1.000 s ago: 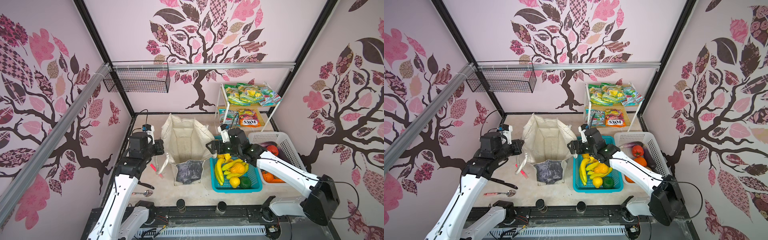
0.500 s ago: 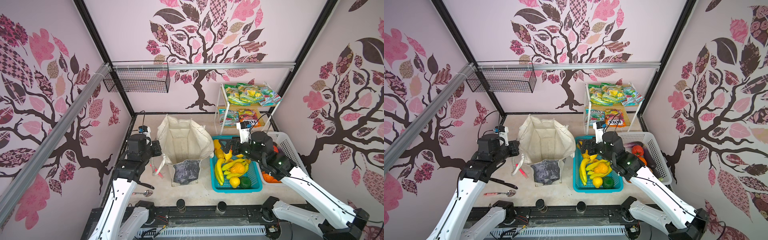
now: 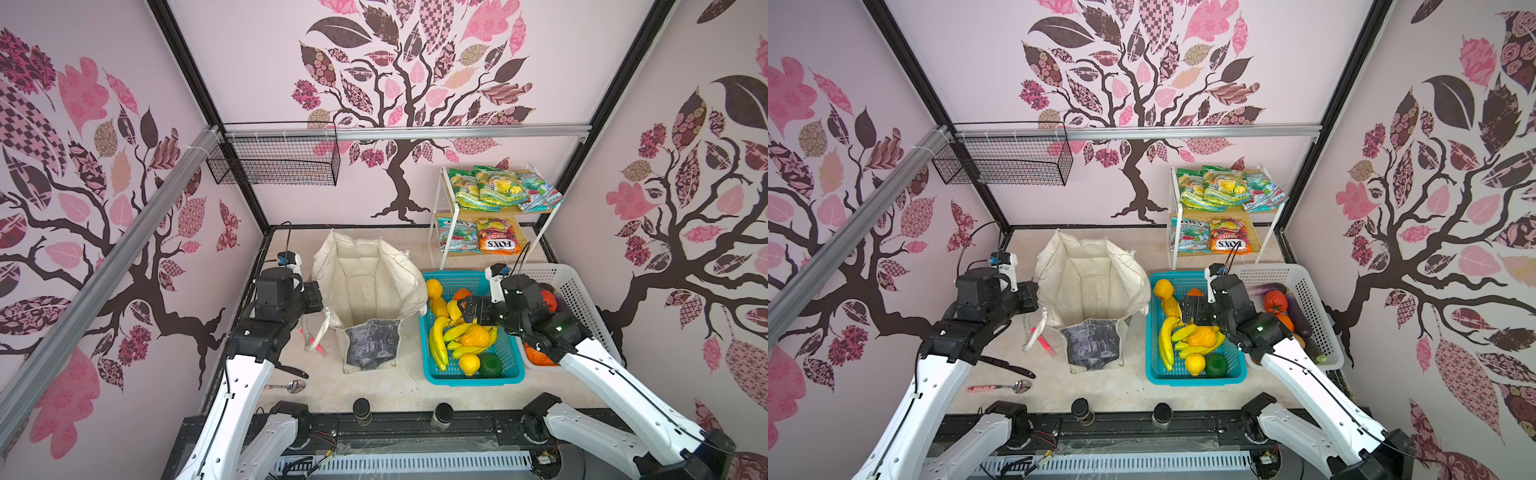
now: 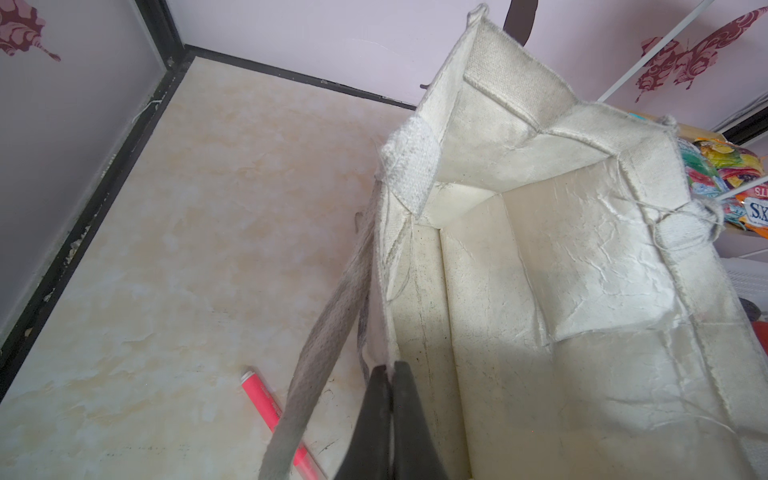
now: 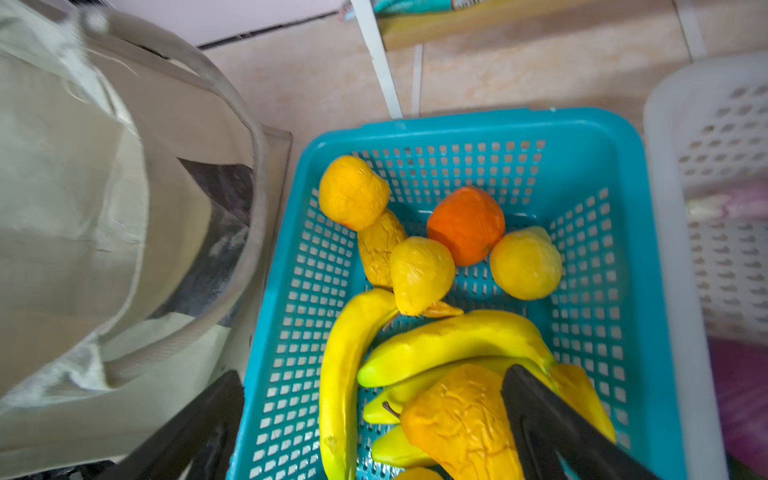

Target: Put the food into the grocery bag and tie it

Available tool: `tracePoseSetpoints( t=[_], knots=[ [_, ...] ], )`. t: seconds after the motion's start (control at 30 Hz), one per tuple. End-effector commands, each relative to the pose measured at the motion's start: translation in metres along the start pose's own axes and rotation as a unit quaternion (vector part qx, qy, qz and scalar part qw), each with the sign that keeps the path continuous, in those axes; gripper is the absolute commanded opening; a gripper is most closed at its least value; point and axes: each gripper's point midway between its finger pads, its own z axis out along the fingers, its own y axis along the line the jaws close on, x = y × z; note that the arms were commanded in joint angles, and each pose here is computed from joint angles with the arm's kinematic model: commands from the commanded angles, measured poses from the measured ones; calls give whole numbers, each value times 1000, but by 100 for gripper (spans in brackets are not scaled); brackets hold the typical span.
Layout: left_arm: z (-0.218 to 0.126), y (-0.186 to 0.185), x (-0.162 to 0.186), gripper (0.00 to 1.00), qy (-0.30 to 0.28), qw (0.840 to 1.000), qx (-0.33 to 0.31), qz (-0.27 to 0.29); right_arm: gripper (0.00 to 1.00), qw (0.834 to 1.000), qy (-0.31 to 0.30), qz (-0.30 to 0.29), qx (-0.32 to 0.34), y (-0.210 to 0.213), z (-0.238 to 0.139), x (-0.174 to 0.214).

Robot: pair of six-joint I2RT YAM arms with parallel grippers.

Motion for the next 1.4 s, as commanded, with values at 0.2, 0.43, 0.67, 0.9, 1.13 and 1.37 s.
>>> tracePoseSetpoints(
  t=[0.2,0.43,0.67,0.9,1.13,1.37],
  knots=[
    [5,-3,7,0,6,1000,16,7,100,994,74,28,78,-42,-4,57],
    [5,-3,7,0,7,1000,16,7,97,993,97,32,52,-40,21,79],
    [5,-4,7,0,7,1000,17,8,97,991,110,44,63,-43,43,85],
    [5,-4,7,0,5,1000,18,8,94,988,120,44,83,-51,57,92],
    [2,-6,6,0,0,1000,24,8,91,987,122,48,98,-57,67,96],
    [2,-8,6,0,-1,1000,30,6,74,986,115,50,105,-62,71,99]
  ],
)
